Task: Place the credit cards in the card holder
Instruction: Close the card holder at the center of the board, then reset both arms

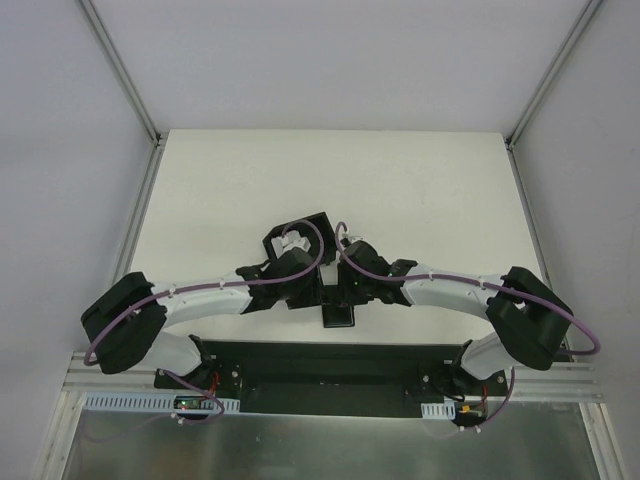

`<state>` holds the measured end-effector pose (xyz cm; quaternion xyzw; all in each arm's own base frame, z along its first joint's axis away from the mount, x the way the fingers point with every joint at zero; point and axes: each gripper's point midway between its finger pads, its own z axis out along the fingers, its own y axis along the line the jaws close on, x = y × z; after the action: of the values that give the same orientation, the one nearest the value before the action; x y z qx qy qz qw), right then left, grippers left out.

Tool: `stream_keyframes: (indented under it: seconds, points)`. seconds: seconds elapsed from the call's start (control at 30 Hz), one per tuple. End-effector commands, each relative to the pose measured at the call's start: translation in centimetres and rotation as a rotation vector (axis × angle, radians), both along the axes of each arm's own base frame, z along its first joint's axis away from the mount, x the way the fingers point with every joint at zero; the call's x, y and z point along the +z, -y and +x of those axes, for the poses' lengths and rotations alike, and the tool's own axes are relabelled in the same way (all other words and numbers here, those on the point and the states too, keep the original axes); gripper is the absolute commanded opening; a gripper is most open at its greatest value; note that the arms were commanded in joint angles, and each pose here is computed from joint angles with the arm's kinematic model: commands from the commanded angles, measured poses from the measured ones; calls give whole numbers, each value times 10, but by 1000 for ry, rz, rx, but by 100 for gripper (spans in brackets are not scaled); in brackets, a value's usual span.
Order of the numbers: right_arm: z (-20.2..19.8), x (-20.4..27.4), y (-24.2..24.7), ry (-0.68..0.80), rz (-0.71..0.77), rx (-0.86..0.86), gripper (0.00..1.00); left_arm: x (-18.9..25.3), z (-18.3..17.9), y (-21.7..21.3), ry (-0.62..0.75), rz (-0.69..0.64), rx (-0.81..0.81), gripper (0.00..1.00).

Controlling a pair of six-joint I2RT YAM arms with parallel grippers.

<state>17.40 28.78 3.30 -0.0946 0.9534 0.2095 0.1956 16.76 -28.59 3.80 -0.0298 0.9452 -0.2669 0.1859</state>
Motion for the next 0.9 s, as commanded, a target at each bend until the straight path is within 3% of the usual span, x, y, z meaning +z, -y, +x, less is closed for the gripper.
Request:
stream_keyframes:
  seconds: [0.0, 0.2, 0.27, 0.5, 0.6, 0.87]
  points:
    - [0, -17, 19, 4, -103, 24, 27, 10, 5, -20, 70, 49, 35, 48]
    - [14, 10, 8, 66, -32, 29, 39, 22, 8, -40, 131, 79, 76, 62]
    - [19, 19, 7, 85, -11, 28, 42, 29, 9, -45, 157, 82, 84, 70]
    - [31, 52, 13, 171, 63, 13, 63, 42, 14, -71, 229, 144, 134, 83]
    - [35, 63, 20, 207, 86, -17, 71, 47, 17, -83, 267, 167, 166, 95]
    - [42, 72, 59, 264, 102, -154, 85, 49, 20, -123, 308, 247, 265, 99]
